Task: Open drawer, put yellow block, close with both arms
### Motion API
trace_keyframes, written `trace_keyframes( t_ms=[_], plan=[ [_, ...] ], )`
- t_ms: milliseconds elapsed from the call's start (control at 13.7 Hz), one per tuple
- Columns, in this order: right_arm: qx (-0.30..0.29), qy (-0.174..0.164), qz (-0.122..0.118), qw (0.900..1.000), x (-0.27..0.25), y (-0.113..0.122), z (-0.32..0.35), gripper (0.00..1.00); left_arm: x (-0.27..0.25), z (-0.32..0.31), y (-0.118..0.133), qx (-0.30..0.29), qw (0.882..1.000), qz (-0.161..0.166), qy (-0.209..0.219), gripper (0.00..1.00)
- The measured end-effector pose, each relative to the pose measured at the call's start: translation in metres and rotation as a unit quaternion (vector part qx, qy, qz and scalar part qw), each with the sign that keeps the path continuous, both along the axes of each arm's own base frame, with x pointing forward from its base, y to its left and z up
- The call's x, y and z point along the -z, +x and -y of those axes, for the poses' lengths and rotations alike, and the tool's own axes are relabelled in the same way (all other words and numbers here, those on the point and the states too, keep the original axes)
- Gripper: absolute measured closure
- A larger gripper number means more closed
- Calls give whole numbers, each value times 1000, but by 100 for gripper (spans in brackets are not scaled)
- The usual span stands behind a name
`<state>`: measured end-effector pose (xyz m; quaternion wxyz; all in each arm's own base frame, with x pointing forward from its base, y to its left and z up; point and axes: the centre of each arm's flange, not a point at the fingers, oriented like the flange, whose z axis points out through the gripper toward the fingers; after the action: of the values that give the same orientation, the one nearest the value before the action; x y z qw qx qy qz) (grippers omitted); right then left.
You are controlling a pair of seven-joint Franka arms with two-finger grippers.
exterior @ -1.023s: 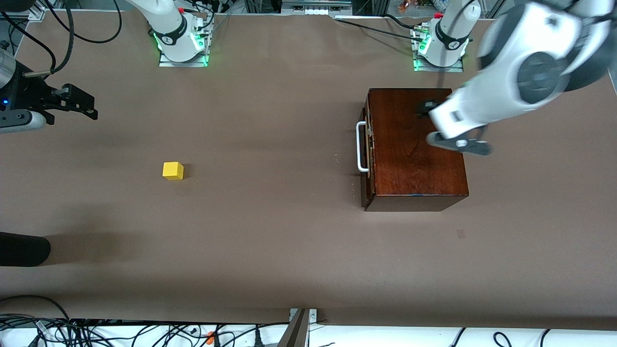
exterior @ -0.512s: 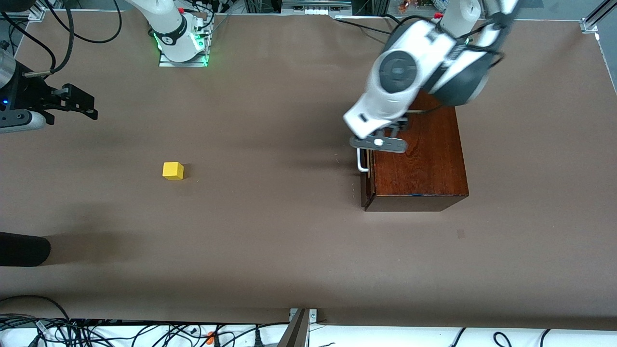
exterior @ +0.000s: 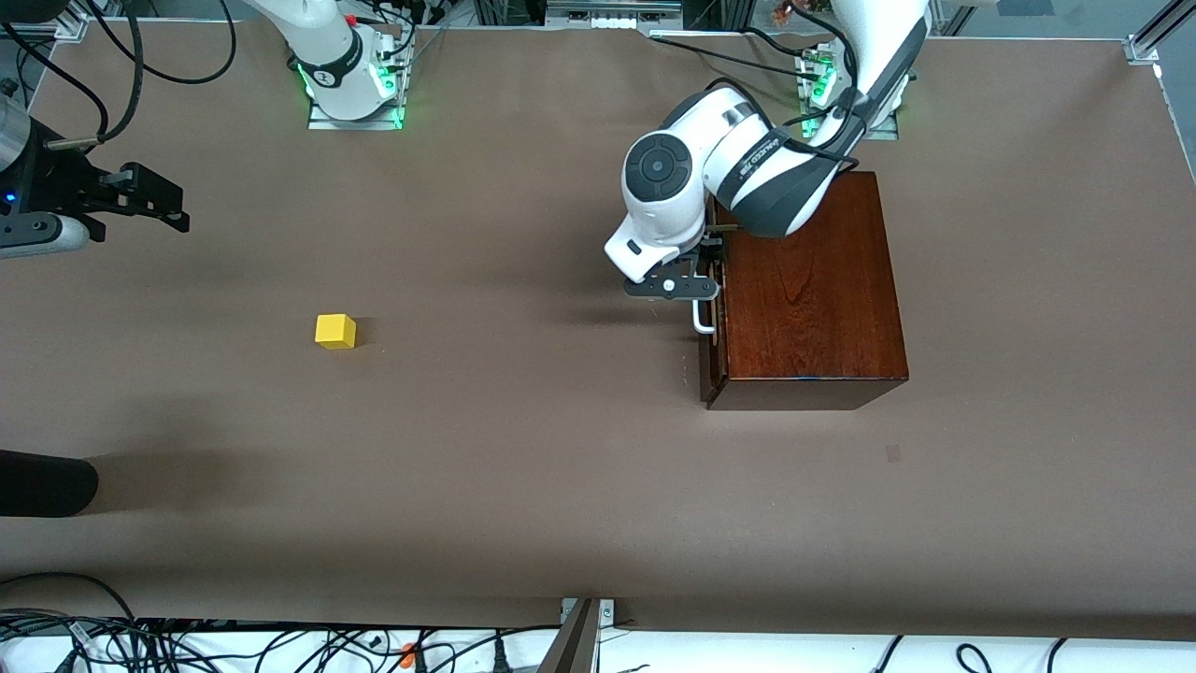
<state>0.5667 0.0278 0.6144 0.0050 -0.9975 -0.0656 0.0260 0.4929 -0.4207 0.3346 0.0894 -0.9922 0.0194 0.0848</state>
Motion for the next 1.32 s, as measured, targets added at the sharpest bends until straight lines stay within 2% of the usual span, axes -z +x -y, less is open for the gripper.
trace_keyframes(
  t_ms=[219,439,658,1023,1316],
  plan=[
    [0,0,0,1000,0,0,0,0,11,7,-5,-1,1000,16,22,0],
    [0,0,0,1000,0,0,0,0,18,16,-7,2,1000,25,15,0],
    [0,0,0,1000,0,0,0,0,21,16,-6,14,999,42,30,0],
    [0,0,0,1000,0,0,0,0,40,21,-11,16,998,37,40,0],
    [0,0,0,1000,0,0,0,0,53,31,-17,-4,998,46,39,0]
  ],
)
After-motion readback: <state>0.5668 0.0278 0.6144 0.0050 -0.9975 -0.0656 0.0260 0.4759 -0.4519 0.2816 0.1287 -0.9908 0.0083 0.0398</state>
